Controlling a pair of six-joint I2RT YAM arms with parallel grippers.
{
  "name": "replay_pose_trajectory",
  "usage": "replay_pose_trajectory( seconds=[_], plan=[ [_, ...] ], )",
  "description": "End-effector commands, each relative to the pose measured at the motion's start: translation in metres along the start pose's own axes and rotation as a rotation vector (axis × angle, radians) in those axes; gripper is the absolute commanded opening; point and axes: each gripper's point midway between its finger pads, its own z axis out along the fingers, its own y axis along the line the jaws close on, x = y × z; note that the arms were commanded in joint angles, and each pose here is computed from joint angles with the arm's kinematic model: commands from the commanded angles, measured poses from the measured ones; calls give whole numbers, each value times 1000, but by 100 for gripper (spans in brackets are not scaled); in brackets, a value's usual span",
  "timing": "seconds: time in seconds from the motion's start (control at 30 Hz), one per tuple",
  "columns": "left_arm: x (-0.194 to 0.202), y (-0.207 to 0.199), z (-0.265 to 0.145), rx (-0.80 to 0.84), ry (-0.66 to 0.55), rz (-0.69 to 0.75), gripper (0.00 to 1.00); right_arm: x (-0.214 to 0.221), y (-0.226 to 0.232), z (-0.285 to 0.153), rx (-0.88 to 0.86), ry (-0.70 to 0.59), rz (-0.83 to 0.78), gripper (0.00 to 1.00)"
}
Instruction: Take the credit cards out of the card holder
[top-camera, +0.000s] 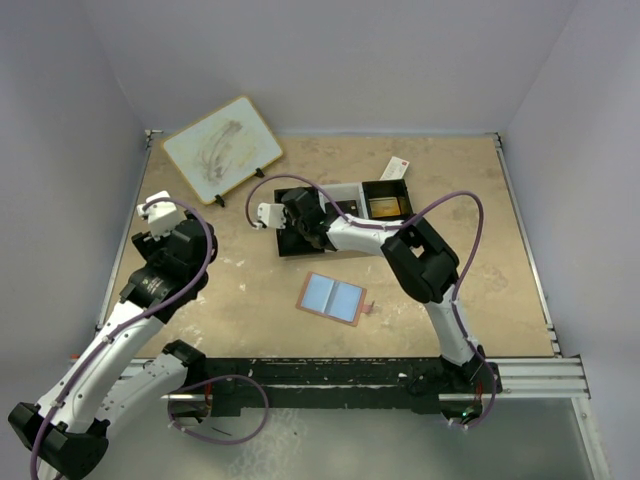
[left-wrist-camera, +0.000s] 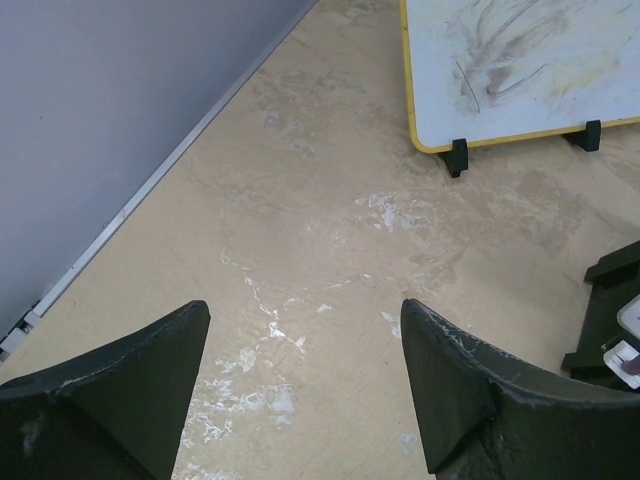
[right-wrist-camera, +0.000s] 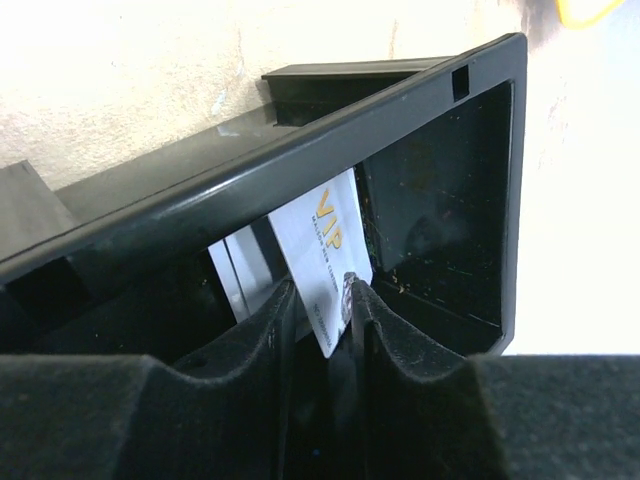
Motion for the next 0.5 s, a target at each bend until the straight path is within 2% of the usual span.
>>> replay_pose_trajectory(
  seconds=[0.0,0.3,0.47],
  plan=[
    [-6,-1,0,0,-17,-30,75,-23,-42,-27,63,-60,58,35],
    [-5,-3,0,10,-12,-31,75,-40,-68,-59,100,-150,175,37],
    [-6,-3,-1,16,-15,-38,76,-52,-124,-122,306,-295,400,41]
  ],
)
